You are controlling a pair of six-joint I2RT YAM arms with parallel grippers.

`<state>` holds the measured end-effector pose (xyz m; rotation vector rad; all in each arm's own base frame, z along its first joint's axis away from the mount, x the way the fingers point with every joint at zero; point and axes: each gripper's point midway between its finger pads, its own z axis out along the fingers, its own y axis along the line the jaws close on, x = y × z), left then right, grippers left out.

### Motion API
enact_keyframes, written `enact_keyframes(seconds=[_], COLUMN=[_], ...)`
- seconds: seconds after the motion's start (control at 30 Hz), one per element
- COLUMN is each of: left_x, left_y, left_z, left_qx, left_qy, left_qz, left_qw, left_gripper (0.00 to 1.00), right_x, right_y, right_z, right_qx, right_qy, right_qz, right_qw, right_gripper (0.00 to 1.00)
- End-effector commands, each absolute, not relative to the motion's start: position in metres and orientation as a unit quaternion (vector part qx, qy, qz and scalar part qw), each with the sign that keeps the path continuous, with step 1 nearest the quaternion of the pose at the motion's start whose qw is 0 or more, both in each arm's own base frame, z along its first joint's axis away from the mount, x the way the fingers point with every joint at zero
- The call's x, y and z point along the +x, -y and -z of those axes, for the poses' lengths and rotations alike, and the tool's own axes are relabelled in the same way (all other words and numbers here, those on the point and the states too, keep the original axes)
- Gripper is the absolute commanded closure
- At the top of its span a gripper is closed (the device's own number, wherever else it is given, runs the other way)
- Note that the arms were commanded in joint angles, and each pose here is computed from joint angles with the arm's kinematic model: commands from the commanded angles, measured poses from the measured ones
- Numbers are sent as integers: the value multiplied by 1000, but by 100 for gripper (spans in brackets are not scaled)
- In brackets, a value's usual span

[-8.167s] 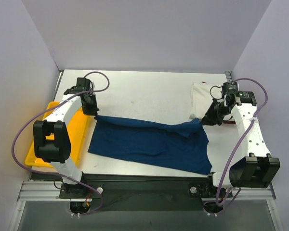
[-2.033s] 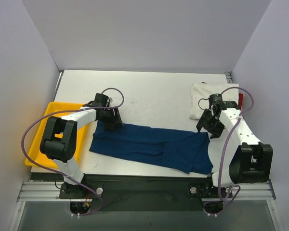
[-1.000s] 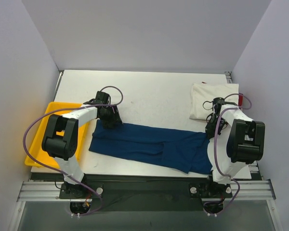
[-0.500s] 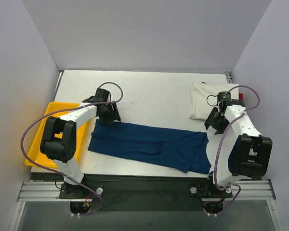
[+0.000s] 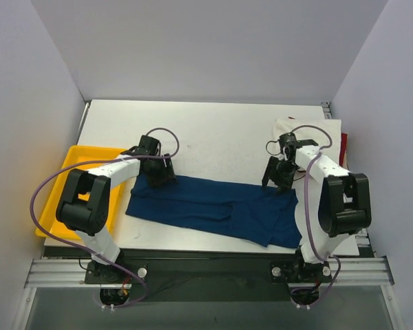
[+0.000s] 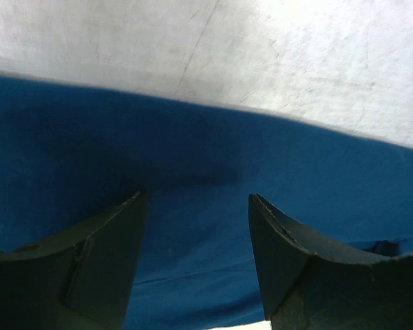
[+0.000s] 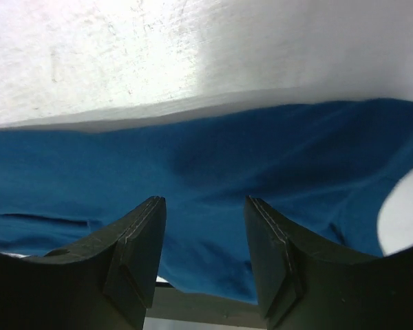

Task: Fold and stack the t-shirts
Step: Rotate the tshirt 90 degrees

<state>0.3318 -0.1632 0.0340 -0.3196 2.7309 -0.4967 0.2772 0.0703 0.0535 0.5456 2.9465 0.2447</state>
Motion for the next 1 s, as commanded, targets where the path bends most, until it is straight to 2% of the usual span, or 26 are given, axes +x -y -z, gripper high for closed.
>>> enact_keyframes(seconds=[0.0,0.17,0.33,0.5,0.97], left_x=[324,303,278,258,256], left_y=[163,149,134,125,128], left_z=[-18,-13,-13,-13,-45], left_qx=[-120,-127,-143,-163,-173], left_qy=[-964,-970,-973,-972,-965], left_qz=[175,148,122,109,130], left_qw=[158,144,132,127,148], left_gripper=[29,29,29,28,28], right_x=[267,262,271,297,393], right_y=[-83,-89,-96,-121,-186], right_z=[-34,-5,7,13,4], right_qx=[169,141,126,104,87], right_qy=[-982,-989,-992,-994,-993], right_qz=[-80,-40,-15,-17,-70], right_qw=[22,-19,-26,-17,24], right_gripper=[51,52,51,50,50])
